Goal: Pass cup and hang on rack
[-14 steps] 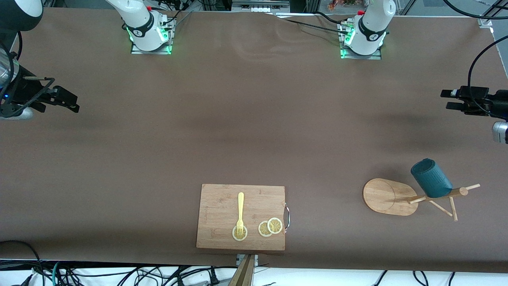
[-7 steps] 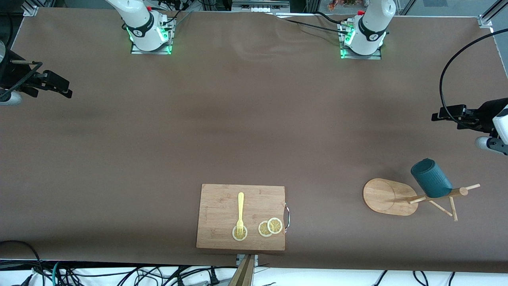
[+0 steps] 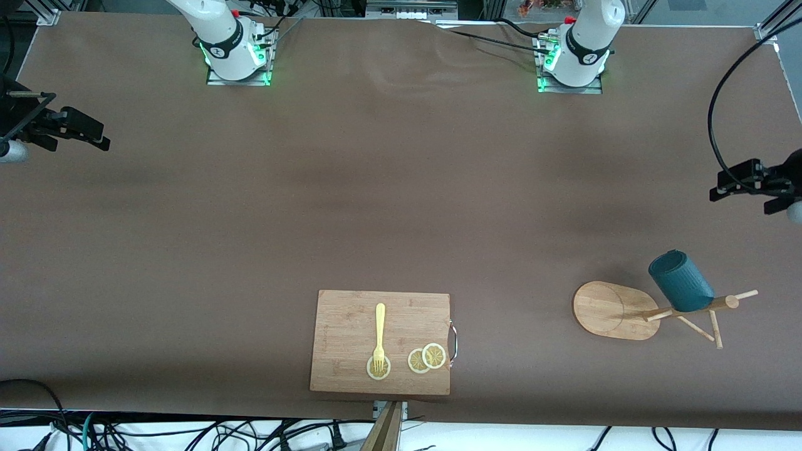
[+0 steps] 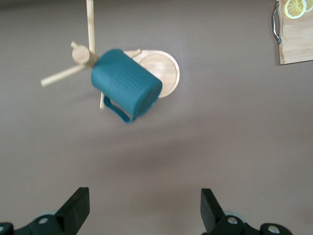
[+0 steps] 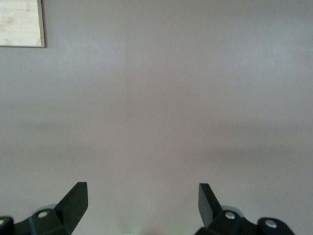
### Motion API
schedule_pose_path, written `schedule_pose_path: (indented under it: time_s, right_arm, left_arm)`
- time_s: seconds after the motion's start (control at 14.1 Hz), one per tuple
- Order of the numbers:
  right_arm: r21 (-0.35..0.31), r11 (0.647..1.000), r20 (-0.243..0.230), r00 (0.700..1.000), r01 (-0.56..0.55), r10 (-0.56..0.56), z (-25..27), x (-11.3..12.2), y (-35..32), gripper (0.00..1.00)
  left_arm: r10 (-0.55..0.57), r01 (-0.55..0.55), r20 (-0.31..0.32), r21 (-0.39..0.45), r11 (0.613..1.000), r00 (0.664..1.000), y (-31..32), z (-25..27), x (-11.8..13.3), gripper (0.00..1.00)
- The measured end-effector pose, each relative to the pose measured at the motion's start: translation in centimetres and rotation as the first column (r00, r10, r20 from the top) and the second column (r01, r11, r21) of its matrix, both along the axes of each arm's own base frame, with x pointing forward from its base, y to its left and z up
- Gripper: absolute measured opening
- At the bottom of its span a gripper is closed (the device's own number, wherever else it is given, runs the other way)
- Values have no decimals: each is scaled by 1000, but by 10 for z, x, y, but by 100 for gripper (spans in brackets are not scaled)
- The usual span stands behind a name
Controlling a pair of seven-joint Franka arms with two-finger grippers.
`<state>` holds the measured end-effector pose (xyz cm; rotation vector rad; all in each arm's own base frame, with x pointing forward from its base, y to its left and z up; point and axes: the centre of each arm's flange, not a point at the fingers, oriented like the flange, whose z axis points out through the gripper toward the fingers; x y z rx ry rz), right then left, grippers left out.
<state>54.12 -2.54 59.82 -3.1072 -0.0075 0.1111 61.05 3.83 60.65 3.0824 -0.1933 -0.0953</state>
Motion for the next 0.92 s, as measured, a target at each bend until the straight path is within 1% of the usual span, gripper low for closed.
schedule_pose_path:
  time_s: [0.14, 0.28, 0.57, 0.92]
  right_arm:
    - [2, 1000, -12, 1000, -2, 2, 4, -5, -1, 100]
    - [2, 1000, -10, 1000, -3, 3, 6, -7, -1, 100]
    - [3, 1000, -16, 1000, -5, 5, 5, -8, 0, 100]
    - [3, 1000, -20, 1000, -6, 6, 3, -7, 0, 100]
  left_arm:
    - [77, -77, -51, 4, 997, 996, -24, 18, -21, 100]
    - [97, -97, -75, 4, 995, 992, -39, 21, -33, 100]
    - [100, -100, -113, 7, 995, 989, -43, 5, -35, 100]
    - [98, -97, -125, 9, 995, 987, -45, -2, -32, 100]
